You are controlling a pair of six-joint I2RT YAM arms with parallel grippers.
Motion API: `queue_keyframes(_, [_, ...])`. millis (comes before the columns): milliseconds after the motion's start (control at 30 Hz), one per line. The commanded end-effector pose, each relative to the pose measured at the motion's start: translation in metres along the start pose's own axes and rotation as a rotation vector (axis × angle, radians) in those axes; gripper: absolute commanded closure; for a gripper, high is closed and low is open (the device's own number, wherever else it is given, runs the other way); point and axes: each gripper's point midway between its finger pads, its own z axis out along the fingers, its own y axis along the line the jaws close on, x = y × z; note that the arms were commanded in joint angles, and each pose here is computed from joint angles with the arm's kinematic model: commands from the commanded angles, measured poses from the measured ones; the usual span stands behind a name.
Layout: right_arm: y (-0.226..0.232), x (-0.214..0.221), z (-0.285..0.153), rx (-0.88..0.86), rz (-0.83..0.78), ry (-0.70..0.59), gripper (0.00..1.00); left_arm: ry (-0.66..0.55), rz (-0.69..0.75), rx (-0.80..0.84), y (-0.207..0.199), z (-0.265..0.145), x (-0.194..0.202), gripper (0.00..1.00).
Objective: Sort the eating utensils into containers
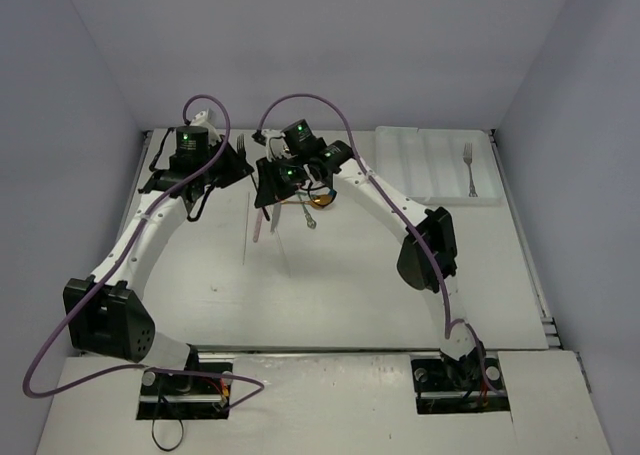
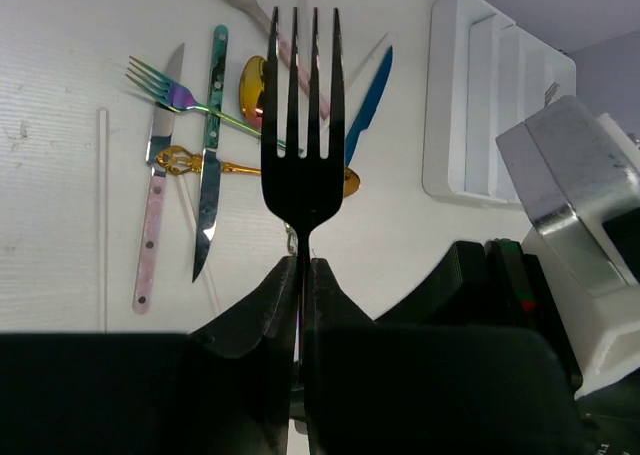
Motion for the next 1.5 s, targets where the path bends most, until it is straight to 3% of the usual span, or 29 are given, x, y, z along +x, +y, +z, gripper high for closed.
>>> queue_keyframes(0, [0.025,-0.027,-0.014,-0.053,-0.064,-0.080,1.00,-0.065,0.009,0.090,-0.023,-0.007,-0.016,0.96])
queue_keyframes(100, [0.027,-0.026,-0.019,-0.048,-0.065,-0.083,1.00,-0.057,0.013,0.106,-0.025,-0.006,-0.014,0.32])
queue_keyframes(133, [0.027,-0.025,-0.021,-0.043,-0.066,-0.084,1.00,-0.061,0.017,0.107,-0.025,-0.007,-0.015,0.16])
queue_keyframes(200, [0.026,-0.027,-0.028,-0.031,-0.072,-0.096,1.00,-0.071,0.027,0.102,-0.025,-0.011,-0.018,0.09])
queue_keyframes(300, [0.017,-0.032,-0.049,0.002,-0.071,-0.125,1.00,-0.084,0.059,0.120,-0.030,-0.019,-0.023,0.09])
queue_keyframes(400, [-0.022,-0.041,-0.083,0.075,-0.038,-0.170,1.00,-0.104,0.113,0.124,-0.030,-0.032,-0.028,0.09])
queue_keyframes(500, [-0.076,-0.041,-0.127,0.177,0.014,-0.214,1.00,-0.118,0.160,0.106,-0.026,-0.045,-0.031,0.09])
queue_keyframes(633, [-0.193,-0.018,-0.222,0.437,0.102,-0.270,1.00,-0.127,0.260,0.065,-0.018,-0.053,-0.033,0.09])
queue_keyframes(800, [-0.295,0.031,-0.331,0.761,0.128,-0.242,1.00,-0.171,0.309,0.040,-0.015,-0.058,-0.043,0.08])
queue_keyframes(967, [-0.345,0.071,-0.400,0.994,0.087,-0.099,1.00,-0.150,0.365,0.003,-0.009,-0.053,-0.044,0.08])
queue_keyframes(1200, [-0.391,0.104,-0.420,1.066,0.092,0.032,1.00,-0.141,0.364,0.007,-0.004,-0.047,-0.037,0.08])
queue_keyframes(1467, [-0.433,0.113,-0.419,1.069,0.145,0.032,1.00,-0.135,0.371,-0.003,0.001,-0.047,-0.033,0.08])
